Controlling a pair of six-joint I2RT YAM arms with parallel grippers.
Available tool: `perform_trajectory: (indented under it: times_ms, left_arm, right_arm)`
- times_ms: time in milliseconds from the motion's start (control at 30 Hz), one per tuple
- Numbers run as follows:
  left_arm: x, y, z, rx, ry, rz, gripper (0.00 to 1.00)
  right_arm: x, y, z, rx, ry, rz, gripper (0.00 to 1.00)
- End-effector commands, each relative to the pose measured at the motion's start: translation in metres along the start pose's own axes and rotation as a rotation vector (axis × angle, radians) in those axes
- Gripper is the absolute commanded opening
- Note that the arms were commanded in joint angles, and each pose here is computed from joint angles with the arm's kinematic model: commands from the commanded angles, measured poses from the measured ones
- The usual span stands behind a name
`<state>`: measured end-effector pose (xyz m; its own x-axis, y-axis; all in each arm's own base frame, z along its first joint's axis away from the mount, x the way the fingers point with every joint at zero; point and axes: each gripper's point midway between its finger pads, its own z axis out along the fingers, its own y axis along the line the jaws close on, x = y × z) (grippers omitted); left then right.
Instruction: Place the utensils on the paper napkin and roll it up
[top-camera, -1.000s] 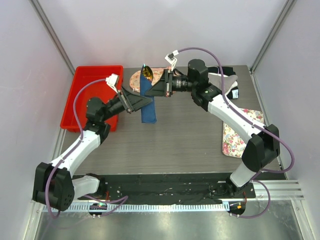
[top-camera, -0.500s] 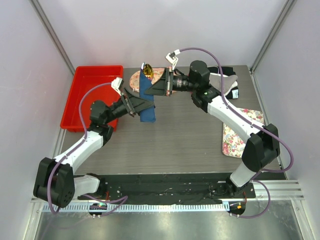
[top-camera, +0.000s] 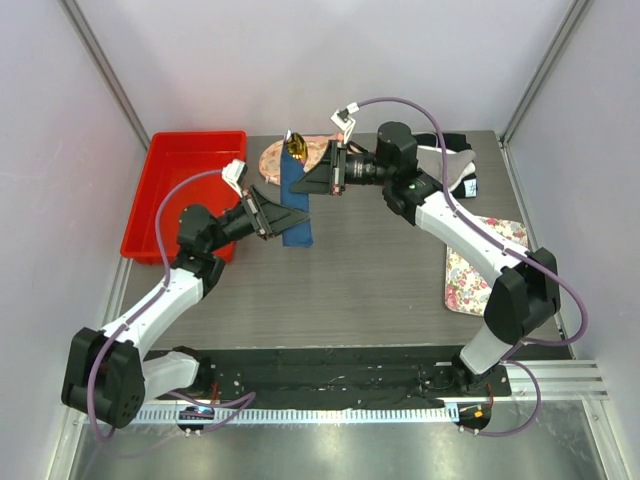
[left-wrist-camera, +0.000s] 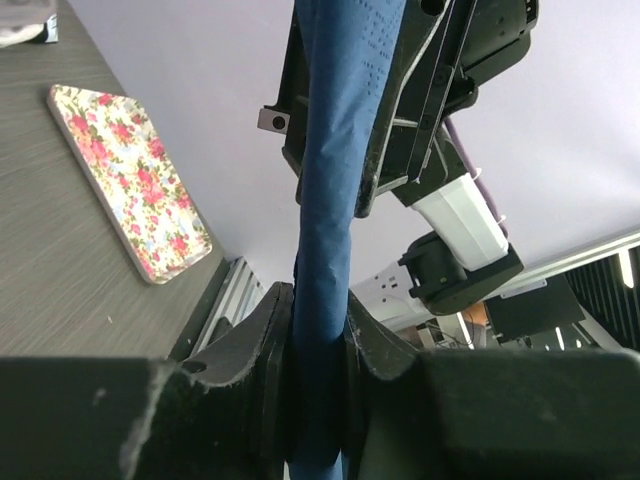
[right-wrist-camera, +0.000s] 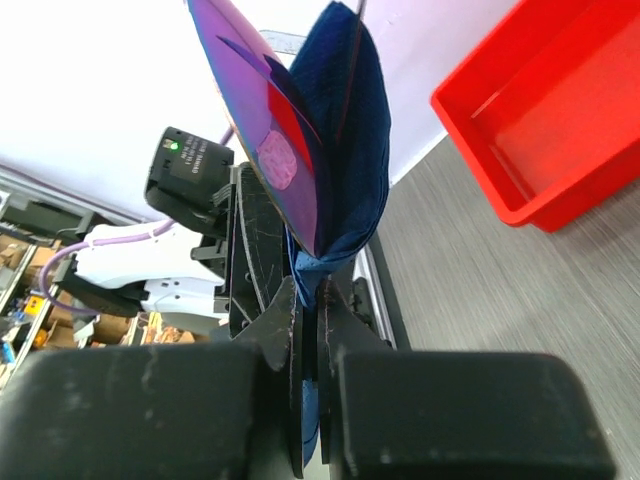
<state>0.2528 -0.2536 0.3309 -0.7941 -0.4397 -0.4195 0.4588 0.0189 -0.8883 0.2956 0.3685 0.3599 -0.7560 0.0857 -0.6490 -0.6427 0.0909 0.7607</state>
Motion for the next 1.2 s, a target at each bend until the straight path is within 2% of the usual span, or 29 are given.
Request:
perform_trajectory:
  times_ms: [0, 100, 333, 433, 533, 700, 767, 800, 833, 900, 967, 1000, 1067, 1100, 1167]
  left_arm:
    - [-0.010, -0.008, 0.000, 0.004, -0.039, 0.040, 0.23]
    - [-0.010, -0.004, 0.001, -0.012, -0.037, 0.026, 0.26]
    - [-0.012, -0.001, -0.001, -0.038, -0.053, 0.028, 0.43]
    - [-0.013, -0.001, 0.000, -0.041, -0.052, 0.030, 0.44]
    - [-0.014, -0.002, 0.000, -0.040, -0.052, 0.035, 0.38]
    - [-0.017, 0.008, -0.003, -0.075, -0.068, 0.020, 0.35]
    - [-0.017, 0.008, -0.003, -0.078, -0.069, 0.022, 0.30]
    - [-0.018, 0.008, -0.004, -0.075, -0.073, 0.030, 0.25]
    - [-0.018, 0.007, -0.004, -0.070, -0.071, 0.050, 0.12]
    - [-0.016, 0.010, -0.004, -0.084, -0.061, 0.047, 0.00]
    - [-0.018, 0.018, -0.007, -0.114, -0.068, 0.056, 0.00]
    - [-0.017, 0.023, -0.009, -0.134, -0.064, 0.050, 0.00]
    - [-0.022, 0.028, -0.014, -0.155, -0.073, 0.076, 0.00]
    - [-0.024, 0.031, -0.016, -0.165, -0.075, 0.082, 0.00]
    - [-0.034, 0.041, -0.024, -0.209, -0.084, 0.102, 0.00]
  right_arm:
    - [-0.012, 0.016, -0.010, 0.010, -0.036, -0.113, 0.01]
    - [-0.011, 0.014, -0.010, 0.017, -0.033, -0.120, 0.01]
    - [-0.009, 0.014, -0.011, 0.016, -0.022, -0.118, 0.01]
    - [-0.008, 0.014, -0.011, 0.014, -0.020, -0.118, 0.01]
    - [-0.007, 0.014, -0.011, 0.015, -0.019, -0.117, 0.01]
    - [-0.005, 0.013, -0.012, 0.018, -0.016, -0.114, 0.01]
    - [-0.004, 0.013, -0.012, 0.019, -0.015, -0.115, 0.01]
    - [-0.005, 0.011, -0.012, 0.022, -0.017, -0.115, 0.01]
    - [-0.005, 0.011, -0.011, 0.023, -0.016, -0.112, 0.01]
    - [-0.004, 0.009, -0.011, 0.024, -0.012, -0.104, 0.01]
    - [-0.004, 0.008, -0.009, 0.029, -0.007, -0.095, 0.11]
    - [-0.004, 0.005, -0.009, 0.034, -0.008, -0.096, 0.22]
    - [-0.005, 0.005, -0.009, 0.038, -0.007, -0.097, 0.34]
    - [-0.006, 0.004, -0.009, 0.044, -0.014, -0.097, 0.51]
    - [-0.007, 0.001, -0.010, 0.057, -0.014, -0.094, 0.67]
